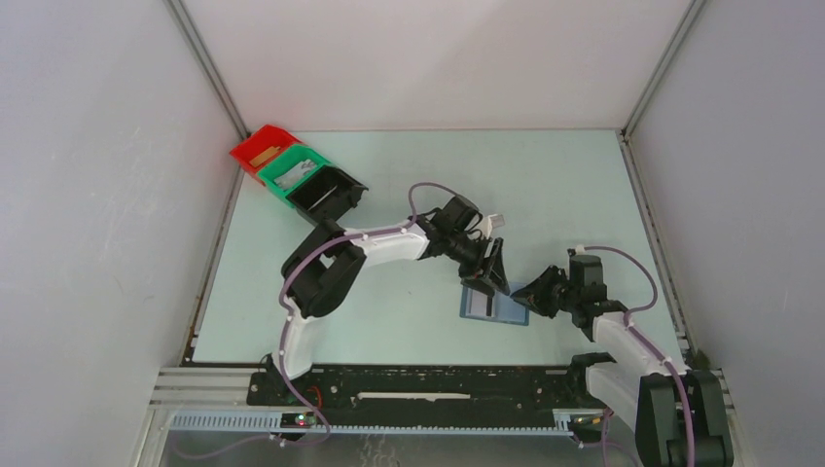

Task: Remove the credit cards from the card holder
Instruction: Remove the credit card from the card holder.

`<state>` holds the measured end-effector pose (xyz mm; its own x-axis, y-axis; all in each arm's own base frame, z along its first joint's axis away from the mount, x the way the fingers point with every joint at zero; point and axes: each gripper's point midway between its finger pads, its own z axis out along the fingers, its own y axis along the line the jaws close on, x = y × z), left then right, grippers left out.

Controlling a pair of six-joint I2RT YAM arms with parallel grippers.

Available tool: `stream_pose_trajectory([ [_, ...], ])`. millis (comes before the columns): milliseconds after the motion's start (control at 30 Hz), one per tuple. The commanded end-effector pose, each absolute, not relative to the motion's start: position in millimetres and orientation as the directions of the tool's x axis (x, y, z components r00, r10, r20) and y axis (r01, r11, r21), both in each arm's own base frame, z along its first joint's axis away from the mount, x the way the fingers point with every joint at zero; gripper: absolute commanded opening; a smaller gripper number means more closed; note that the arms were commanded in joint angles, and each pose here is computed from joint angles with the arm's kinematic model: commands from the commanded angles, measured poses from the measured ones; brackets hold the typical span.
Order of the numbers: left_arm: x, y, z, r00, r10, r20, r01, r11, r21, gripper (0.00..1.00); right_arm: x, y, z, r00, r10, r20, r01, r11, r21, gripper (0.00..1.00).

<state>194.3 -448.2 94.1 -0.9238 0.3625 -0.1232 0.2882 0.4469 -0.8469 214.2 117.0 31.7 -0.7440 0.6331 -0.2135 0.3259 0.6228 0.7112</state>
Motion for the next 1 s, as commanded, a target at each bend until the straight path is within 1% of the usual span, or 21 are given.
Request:
stream_pose_trajectory([
  [0,186.4,-464.8,109.5,-0.901,0.411,-0.143,0.306,0.367,-0.878,0.62,212.9,114.5,32.9,-0.742,0.632,-0.222,0.322,0.627,0.710,0.25],
  [133,180.9,-468.0,108.3,-0.893,0.431,-0.132,0.299,0.348,-0.889,0.62,212.6,114.0,34.6,-0.740,0.635,-0.223,0.319,0.623,0.714,0.26],
  [300,176.8,-469.6,106.2,-0.887,0.445,-0.123,0.294,0.339,-0.893,0.62,213.0,116.1,37.7,-0.744,0.629,-0.225,0.303,0.618,0.726,0.31],
  [400,178.0,-469.6,108.9,-0.886,0.442,-0.139,0.307,0.335,-0.891,0.63,212.1,114.3,37.7,-0.739,0.635,-0.225,0.310,0.617,0.723,0.35],
  [500,179.9,-471.4,112.1,-0.885,0.438,-0.156,0.319,0.328,-0.889,0.65,211.8,111.8,39.5,-0.731,0.642,-0.229,0.313,0.615,0.724,0.37],
  [600,181.1,-473.2,111.3,-0.886,0.438,-0.151,0.314,0.329,-0.891,0.65,211.3,108.7,41.0,-0.722,0.652,-0.232,0.318,0.611,0.725,0.39],
  [767,183.8,-472.9,108.9,-0.892,0.426,-0.149,0.312,0.344,-0.885,0.65,211.5,108.3,42.4,-0.721,0.652,-0.235,0.315,0.611,0.726,0.40],
  [967,198.5,-462.3,101.8,-0.920,0.363,-0.151,0.303,0.409,-0.861,0.64,212.2,101.1,41.8,-0.702,0.667,-0.251,0.337,0.621,0.708,0.40],
])
